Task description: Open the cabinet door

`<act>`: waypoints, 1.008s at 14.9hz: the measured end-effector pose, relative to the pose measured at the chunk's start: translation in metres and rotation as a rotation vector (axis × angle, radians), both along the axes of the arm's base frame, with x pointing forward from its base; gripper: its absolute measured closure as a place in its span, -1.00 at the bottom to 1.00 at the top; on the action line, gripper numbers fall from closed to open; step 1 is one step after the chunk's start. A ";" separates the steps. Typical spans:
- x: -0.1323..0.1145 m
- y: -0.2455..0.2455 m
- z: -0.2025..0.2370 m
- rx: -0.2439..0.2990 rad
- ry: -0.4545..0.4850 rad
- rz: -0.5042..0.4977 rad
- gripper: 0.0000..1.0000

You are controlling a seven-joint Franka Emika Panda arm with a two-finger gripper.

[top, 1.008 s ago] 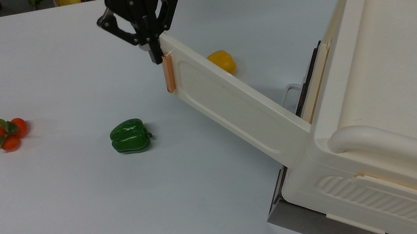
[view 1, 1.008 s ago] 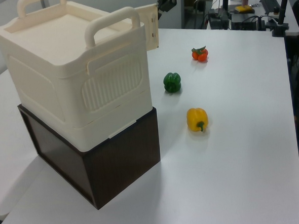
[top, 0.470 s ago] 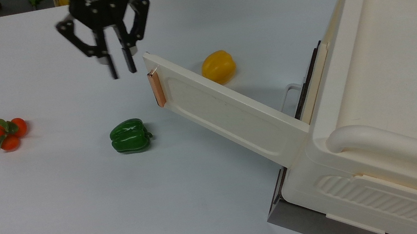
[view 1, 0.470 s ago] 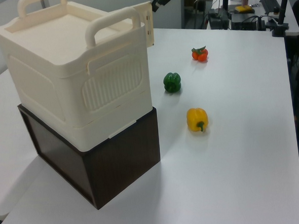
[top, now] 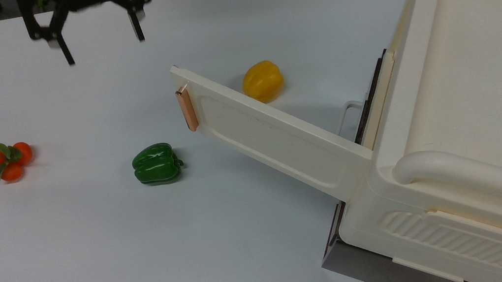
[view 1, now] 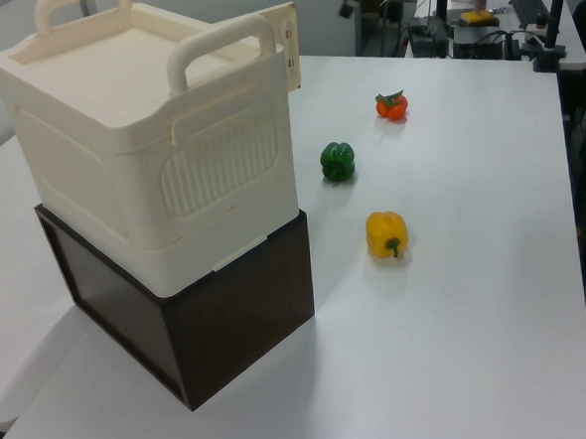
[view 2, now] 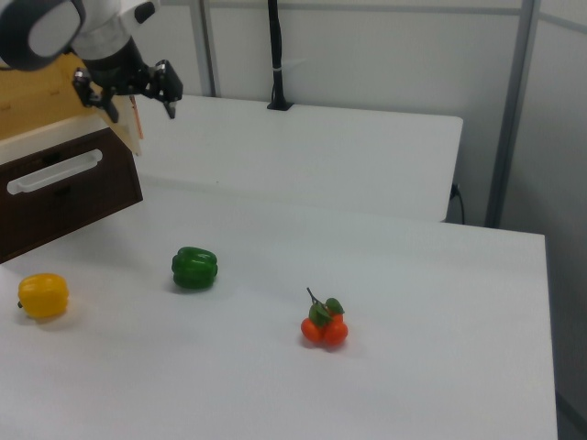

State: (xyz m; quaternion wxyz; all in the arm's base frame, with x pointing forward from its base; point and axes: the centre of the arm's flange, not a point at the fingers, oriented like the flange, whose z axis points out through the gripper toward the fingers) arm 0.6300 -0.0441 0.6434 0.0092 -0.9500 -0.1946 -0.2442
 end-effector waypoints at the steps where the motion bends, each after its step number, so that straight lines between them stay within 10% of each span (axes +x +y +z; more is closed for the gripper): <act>1: -0.015 -0.001 0.006 0.033 0.073 -0.046 -1.00; 8: -0.090 0.022 0.015 0.119 0.488 -0.215 -1.00; 15: -0.087 0.056 0.022 0.168 0.430 -0.347 -1.00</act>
